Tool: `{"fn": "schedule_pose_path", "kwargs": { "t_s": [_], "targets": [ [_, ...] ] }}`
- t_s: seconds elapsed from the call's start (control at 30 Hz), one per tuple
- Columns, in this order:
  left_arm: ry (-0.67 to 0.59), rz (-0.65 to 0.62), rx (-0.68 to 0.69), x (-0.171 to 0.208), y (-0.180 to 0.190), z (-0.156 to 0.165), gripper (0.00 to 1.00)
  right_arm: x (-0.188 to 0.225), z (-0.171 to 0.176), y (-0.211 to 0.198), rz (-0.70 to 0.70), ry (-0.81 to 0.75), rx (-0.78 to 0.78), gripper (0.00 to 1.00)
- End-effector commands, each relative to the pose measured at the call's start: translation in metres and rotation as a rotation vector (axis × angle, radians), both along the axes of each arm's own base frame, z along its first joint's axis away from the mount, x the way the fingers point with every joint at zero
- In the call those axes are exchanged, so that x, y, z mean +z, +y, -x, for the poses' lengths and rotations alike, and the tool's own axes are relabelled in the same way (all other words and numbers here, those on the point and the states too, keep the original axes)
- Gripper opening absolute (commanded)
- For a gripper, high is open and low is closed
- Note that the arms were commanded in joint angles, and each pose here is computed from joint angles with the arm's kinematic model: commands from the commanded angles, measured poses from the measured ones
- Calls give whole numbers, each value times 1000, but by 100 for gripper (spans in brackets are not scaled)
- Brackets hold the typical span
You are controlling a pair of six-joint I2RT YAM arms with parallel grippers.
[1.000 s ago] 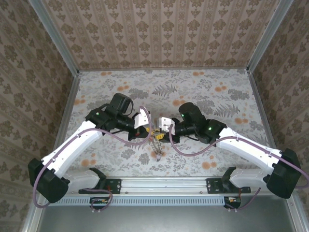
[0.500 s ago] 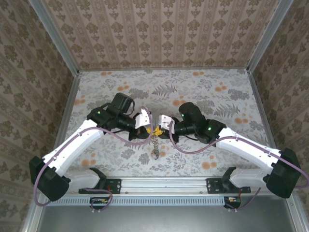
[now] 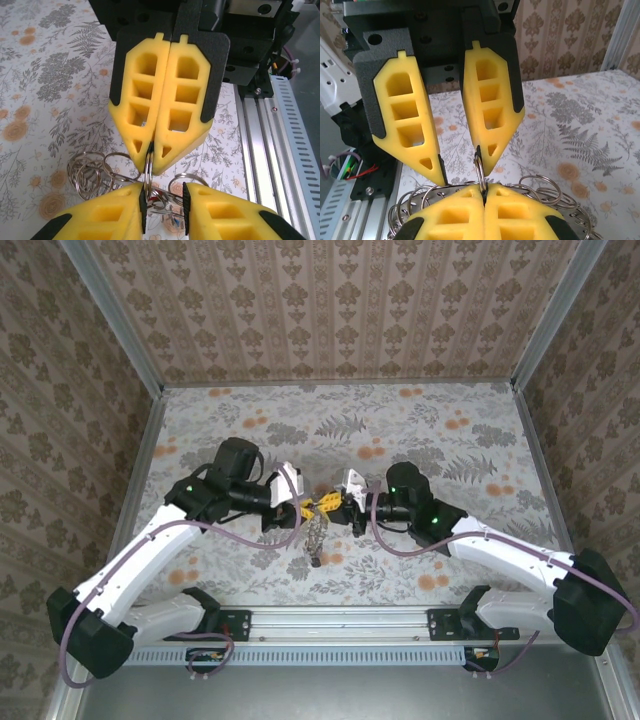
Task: Put the keys on the keyring
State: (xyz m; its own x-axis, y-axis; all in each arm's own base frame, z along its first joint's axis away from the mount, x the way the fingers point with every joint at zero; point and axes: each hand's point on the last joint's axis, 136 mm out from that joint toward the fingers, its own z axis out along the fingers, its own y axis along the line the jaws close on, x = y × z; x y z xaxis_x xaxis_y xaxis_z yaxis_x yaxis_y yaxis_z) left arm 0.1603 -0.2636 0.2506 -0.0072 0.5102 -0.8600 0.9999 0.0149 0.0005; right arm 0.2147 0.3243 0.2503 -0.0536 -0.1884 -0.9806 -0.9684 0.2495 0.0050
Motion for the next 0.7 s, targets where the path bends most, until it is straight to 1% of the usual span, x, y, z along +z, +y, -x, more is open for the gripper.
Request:
{"fn": "schedule_pose_path", "kwargs": {
  "t_s": [0.0, 0.03, 0.2, 0.43, 0.5, 0.57, 0.67],
  "targets": [
    [13, 27, 14, 6, 5, 3, 32, 36, 2, -3, -115, -75, 6, 0],
    [12, 28, 24, 6, 7, 2, 36, 36, 2, -3, -118, -74, 7, 0],
    [-7, 45, 66, 9, 18, 1, 39, 42, 5, -2, -142, -75, 34, 0],
    [-28, 106, 89, 15, 19, 0, 38, 46, 7, 5, -154, -74, 76, 0],
    [-43, 128, 87, 21, 17, -1, 36, 45, 6, 8, -150, -68, 84, 0],
    [-54, 154, 73, 29, 15, 0, 31, 43, 5, 10, -144, -66, 88, 0],
    [-54, 178, 57, 35, 11, 0, 26, 43, 4, 13, -141, -69, 95, 0]
  ]
}}
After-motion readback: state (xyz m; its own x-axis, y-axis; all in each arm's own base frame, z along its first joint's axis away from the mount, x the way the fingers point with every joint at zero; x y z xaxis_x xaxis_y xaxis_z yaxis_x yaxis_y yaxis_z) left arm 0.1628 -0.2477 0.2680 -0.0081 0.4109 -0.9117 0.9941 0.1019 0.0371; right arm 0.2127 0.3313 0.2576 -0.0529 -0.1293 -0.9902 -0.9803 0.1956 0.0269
